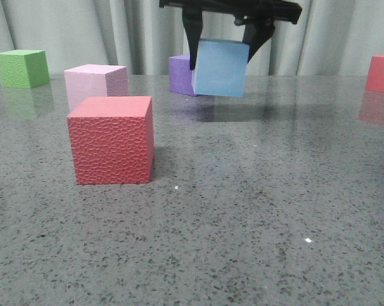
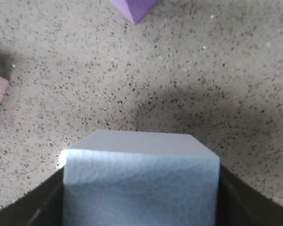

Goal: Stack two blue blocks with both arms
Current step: 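Lower the light-blue cube onto the table in front of the purple cube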

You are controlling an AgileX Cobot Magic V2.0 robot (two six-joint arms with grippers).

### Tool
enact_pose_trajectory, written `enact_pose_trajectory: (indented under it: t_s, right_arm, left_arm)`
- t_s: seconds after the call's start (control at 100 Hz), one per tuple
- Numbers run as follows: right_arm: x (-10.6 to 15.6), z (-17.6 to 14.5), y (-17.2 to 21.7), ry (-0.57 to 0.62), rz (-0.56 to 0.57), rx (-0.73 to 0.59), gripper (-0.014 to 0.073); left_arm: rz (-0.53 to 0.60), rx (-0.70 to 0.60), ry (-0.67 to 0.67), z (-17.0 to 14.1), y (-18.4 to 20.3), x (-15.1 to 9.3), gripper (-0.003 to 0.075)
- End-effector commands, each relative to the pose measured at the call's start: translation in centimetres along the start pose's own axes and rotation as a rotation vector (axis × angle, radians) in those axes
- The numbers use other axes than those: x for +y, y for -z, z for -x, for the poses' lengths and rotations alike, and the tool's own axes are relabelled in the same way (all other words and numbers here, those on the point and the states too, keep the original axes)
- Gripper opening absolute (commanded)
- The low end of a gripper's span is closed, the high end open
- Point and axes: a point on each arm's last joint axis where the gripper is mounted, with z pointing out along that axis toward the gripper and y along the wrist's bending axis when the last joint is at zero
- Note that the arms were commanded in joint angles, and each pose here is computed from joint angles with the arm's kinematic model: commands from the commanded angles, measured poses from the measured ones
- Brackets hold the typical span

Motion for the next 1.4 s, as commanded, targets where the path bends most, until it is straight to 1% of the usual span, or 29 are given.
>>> enact_pose_trajectory:
  t_s: [0.0, 0.35, 0.68, 1.01, 1.16, 1.26, 1.39]
  right_arm:
    - [0.1, 0.9, 3.0, -0.010, 0.034, -0.098, 0.0337]
    - [0.1, 0.9, 2.4, -0.028, 0.028, -0.091, 0.0337]
    - [0.2, 0.8, 1.0, -0.028, 0.013, -0.063, 0.0337]
    - [0.2, 0.9, 0.8, -0.027, 0.014, -0.064, 0.0337]
    - [0.2, 0.8, 0.1, -0.027, 0.005, -0.049, 0.0342]
    - [0.2, 0.7, -0.3, -0.027, 0.002, -0.039, 0.0383]
    - [0.2, 0.7, -0.3, -0.027, 0.003, -0.039, 0.0507]
  left_arm:
    - [-0.007, -0.087, 0.003, 1.3, 0.7, -0.1, 0.0673]
    - [-0.007, -0.087, 0.003, 1.3, 0.7, -0.1, 0.0673]
    - [-0.007, -0.087, 0.003, 1.3, 0.7, -0.1, 0.0673]
    - [-0.007, -0.087, 0.003, 1.3, 0.7, -0.1, 0.0673]
    - [-0.007, -0.087, 0.003, 1.3, 0.7, -0.1, 0.0673]
    - [-0.007, -0.087, 0.003, 1.3, 0.7, -0.1, 0.0673]
    - [-0.007, -0.087, 0.003, 1.3, 0.7, -0.1, 0.0673]
